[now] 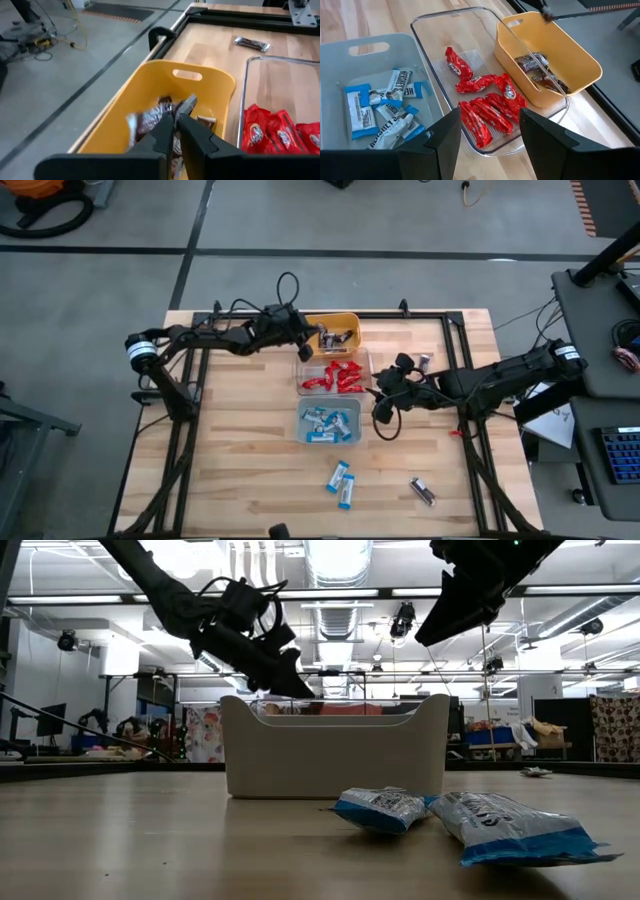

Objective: Organize candy in baskets
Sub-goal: Put the brown chocolate bar into the yellow bin

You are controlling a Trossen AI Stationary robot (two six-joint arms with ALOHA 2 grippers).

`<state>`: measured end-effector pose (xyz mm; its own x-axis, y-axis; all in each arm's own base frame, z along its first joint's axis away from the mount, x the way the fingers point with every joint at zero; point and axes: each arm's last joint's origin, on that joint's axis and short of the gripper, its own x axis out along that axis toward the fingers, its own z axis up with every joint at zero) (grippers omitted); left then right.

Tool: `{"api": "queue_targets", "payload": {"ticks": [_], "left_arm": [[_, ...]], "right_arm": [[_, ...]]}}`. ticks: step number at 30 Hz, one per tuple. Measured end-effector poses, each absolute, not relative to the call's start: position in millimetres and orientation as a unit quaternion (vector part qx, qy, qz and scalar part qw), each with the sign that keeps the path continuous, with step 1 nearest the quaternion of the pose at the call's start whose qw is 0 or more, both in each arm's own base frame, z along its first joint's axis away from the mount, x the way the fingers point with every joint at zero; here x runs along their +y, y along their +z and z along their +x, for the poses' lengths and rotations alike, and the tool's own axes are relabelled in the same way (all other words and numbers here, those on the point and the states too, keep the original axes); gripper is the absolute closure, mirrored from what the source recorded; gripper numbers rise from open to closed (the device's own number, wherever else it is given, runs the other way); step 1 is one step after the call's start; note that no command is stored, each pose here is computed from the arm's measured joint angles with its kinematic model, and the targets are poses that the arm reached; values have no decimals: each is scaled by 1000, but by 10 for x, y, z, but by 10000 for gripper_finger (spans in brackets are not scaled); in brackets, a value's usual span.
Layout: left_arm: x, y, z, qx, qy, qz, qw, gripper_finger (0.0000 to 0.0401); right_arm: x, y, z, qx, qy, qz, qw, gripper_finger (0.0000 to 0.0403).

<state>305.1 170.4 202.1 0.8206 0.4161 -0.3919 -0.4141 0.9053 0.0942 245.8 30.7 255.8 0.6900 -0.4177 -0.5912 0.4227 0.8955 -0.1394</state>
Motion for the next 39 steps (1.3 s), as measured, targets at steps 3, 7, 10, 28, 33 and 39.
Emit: {"api": "queue_targets", "payload": {"ticks": [3, 7, 10, 28, 33, 39], "left_arm": [[1701, 2012, 3048, 211, 215, 0, 954, 367], [1679, 2020, 3058, 209, 212, 1, 955, 329], [1656, 2081, 3025, 211, 212, -2, 954, 306], [201, 2768, 2510, 92, 63, 9, 994, 290], [-109, 2722, 2430, 87, 84, 22, 992, 290], [-302, 2690, 2408, 79, 71, 26, 994, 290]], "right_arm": [[307, 2557, 2458, 321, -228, 4, 919, 211], [307, 2557, 2458, 320, -230, 8, 919, 211], [307, 2553, 2455, 321, -230, 16, 919, 211], [556, 2563, 2289, 441, -160, 291, 834, 211], [668, 2479, 2199, 488, -185, 324, 789, 211], [803, 2306, 2158, 567, -200, 347, 720, 211]]}}
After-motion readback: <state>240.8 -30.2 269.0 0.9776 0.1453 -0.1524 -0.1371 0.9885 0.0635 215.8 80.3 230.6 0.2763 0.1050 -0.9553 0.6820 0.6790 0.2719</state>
